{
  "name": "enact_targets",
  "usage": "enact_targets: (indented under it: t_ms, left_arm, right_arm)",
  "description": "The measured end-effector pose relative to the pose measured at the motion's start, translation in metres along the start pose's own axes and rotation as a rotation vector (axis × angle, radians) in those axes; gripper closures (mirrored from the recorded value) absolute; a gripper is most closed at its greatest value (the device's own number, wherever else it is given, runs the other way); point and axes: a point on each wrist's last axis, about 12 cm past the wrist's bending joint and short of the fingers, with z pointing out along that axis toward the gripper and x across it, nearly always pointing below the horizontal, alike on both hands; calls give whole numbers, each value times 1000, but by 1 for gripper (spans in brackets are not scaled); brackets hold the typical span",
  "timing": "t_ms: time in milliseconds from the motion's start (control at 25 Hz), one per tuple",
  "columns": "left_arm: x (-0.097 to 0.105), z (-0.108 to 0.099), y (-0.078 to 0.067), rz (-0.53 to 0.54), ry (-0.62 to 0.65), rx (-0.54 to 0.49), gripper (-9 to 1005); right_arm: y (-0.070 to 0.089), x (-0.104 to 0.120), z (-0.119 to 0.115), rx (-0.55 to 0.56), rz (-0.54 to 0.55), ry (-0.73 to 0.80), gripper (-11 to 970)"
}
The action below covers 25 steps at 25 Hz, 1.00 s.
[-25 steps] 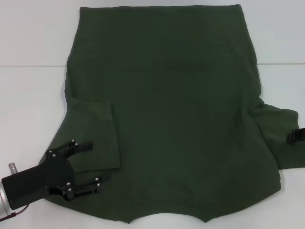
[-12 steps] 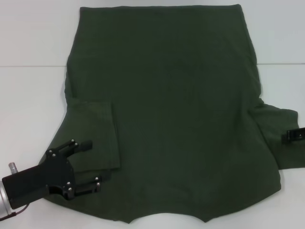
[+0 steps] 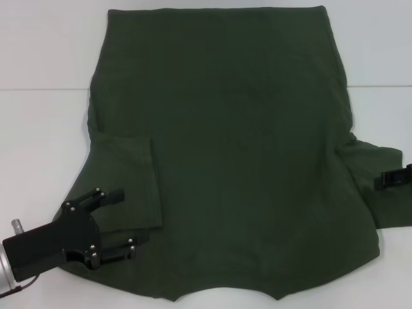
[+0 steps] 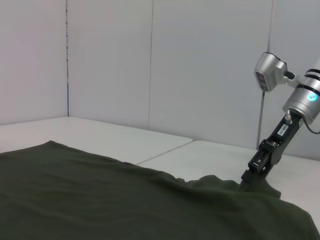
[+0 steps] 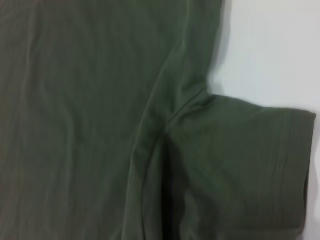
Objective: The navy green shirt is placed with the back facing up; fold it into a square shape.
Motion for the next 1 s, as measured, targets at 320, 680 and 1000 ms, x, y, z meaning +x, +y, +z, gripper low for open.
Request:
enact_targets:
  t_ms: [320,680,1000]
  left_arm:
    - [0,1,1,1,4,-5,89]
    - [-2,2,3,6,1,-3,89]
    - [-2,2,3,5,0,-6,89]
  right_arm:
    - [-1,1,-2,9,-10,-14,268]
    - [-1,-1,-3,14,-11,-16,592]
    - [-1,-2,-5,18,-15,-21,790]
